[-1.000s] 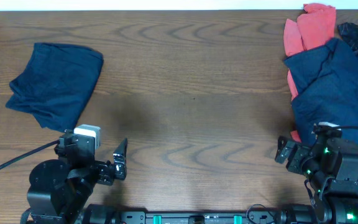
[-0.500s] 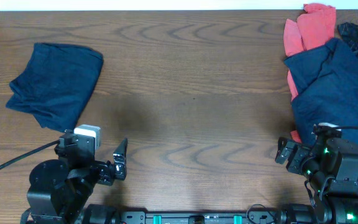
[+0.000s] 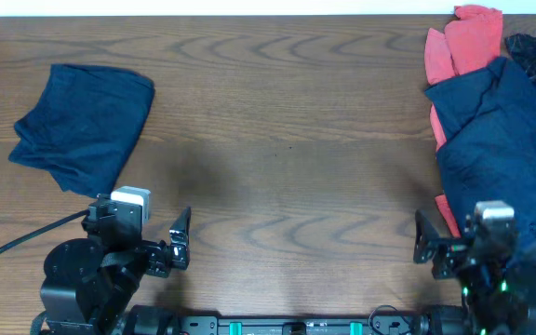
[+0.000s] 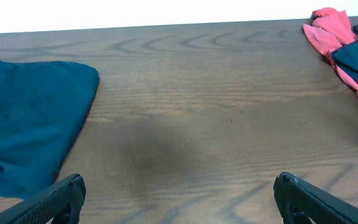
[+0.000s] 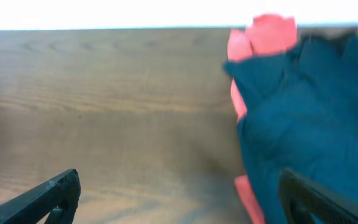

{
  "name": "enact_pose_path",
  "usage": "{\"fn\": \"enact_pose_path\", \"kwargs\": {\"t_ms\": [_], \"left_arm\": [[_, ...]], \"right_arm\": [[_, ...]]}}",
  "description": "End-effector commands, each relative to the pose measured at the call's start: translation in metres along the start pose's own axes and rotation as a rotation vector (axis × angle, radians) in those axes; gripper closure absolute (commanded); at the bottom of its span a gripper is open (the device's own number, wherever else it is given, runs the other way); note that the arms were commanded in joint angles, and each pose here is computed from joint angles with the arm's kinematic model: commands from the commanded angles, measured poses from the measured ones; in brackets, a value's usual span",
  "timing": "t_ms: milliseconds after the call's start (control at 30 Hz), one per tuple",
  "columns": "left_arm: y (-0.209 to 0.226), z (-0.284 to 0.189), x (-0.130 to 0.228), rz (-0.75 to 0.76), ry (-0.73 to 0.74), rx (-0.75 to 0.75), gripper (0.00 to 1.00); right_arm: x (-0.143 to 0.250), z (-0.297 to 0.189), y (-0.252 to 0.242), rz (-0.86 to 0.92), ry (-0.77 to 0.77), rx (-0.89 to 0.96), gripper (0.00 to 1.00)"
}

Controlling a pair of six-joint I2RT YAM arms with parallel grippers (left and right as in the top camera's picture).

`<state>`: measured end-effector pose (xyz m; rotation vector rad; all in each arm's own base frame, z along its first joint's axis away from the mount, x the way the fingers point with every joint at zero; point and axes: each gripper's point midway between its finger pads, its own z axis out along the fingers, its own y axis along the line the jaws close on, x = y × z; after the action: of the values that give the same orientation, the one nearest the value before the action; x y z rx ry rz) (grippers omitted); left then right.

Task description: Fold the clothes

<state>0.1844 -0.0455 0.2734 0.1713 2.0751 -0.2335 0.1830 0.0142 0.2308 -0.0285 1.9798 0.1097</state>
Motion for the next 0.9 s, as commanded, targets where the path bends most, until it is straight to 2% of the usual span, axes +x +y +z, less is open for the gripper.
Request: {"fn": "enact_pose_path", "kwargs": {"t_ms": [0, 100, 333, 700, 867], "left_arm": [[-0.002, 0.0, 0.001, 0.018, 0.001, 0.013, 0.02], [-0.002, 0.0, 0.001, 0.018, 0.001, 0.013, 0.02], [-0.002, 0.0, 0.001, 0.018, 0.001, 0.013, 0.02], [-0.002, 0.0, 0.001, 0.018, 0.001, 0.013, 0.02], [-0.002, 0.0, 0.001, 0.018, 0.001, 0.013, 0.02]], "right_arm": [[0.01, -0.001, 0.006, -0.068, -0.058, -0.033, 0.01], [0.016, -0.001, 0.01, -0.083, -0.123, -0.05, 0.01], [0.015, 0.016, 0.013, -0.152, -0.168, -0.072, 0.01], [0.007, 0.062, 0.005, -0.196, -0.395, -0.035, 0.01], [0.013, 0.073, -0.011, -0.152, -0.454, 0.041, 0.01]]}}
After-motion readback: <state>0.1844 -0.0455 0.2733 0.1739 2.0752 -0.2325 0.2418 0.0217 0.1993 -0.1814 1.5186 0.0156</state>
